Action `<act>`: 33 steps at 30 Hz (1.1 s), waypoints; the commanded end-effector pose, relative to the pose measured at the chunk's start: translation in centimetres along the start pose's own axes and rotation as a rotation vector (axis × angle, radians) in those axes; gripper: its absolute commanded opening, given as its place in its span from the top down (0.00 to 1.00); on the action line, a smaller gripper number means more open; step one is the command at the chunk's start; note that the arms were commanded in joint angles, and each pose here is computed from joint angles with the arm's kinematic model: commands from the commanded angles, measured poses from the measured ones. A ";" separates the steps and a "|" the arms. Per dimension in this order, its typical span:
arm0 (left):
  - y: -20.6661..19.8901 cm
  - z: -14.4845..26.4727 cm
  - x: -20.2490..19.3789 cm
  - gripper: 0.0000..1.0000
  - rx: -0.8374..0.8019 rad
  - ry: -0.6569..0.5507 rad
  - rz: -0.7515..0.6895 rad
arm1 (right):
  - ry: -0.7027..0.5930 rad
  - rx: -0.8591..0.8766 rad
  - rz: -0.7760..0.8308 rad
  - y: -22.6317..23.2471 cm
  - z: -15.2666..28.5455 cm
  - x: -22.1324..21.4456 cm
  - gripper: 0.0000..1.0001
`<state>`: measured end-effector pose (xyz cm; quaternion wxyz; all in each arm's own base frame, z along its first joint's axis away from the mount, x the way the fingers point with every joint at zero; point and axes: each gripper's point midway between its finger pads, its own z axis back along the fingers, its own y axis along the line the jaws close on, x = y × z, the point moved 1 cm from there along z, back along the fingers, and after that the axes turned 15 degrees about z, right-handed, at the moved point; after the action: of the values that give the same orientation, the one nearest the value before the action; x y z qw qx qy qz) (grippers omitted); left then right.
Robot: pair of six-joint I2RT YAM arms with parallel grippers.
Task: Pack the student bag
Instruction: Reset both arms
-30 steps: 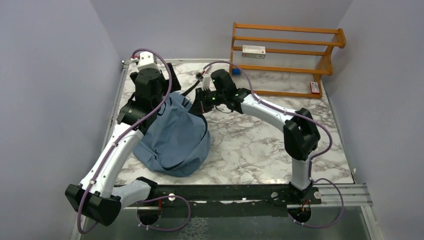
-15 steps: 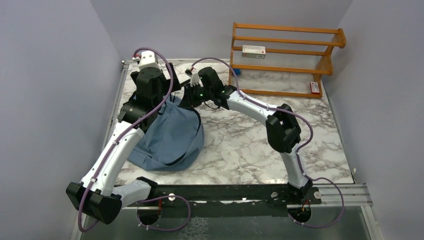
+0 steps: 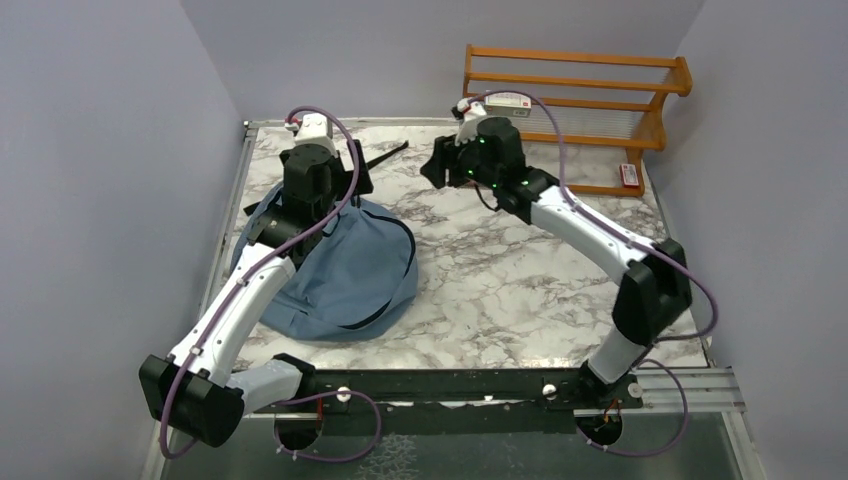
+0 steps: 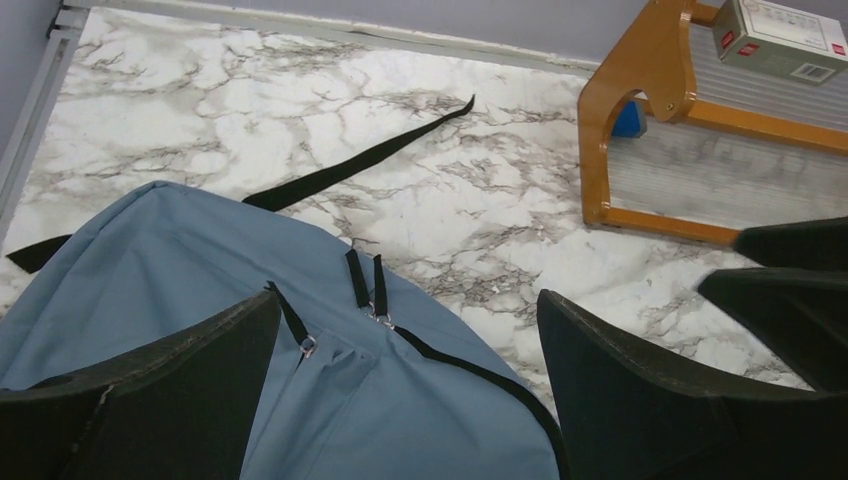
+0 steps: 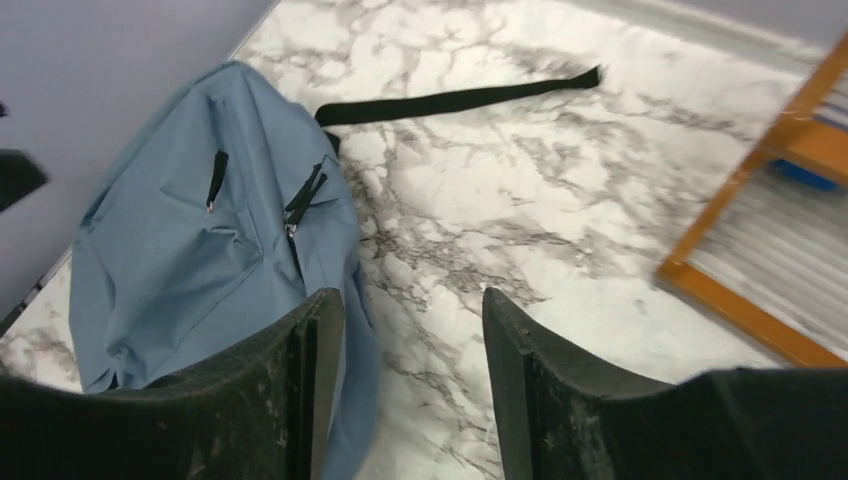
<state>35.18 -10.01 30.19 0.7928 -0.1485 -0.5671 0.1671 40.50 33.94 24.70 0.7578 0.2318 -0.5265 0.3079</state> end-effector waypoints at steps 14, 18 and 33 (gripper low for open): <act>2.9 -0.3 0.8 0.01 -0.092 -0.005 0.073 | -0.105 -0.457 -0.057 -11.3 18.6 -0.2 0.00; 4.6 1.1 1.5 0.01 -0.038 -0.051 0.021 | -0.172 -0.579 -0.076 -11.8 22.2 -0.3 0.00; 8.3 6.3 2.6 0.01 0.075 -0.237 0.026 | -0.365 -0.808 -0.113 -12.2 29.2 -2.6 0.00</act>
<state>29.92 -2.73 31.12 0.7351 -0.1364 -0.6366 0.1891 29.98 7.14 29.79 0.7333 0.0222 -0.6786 0.0368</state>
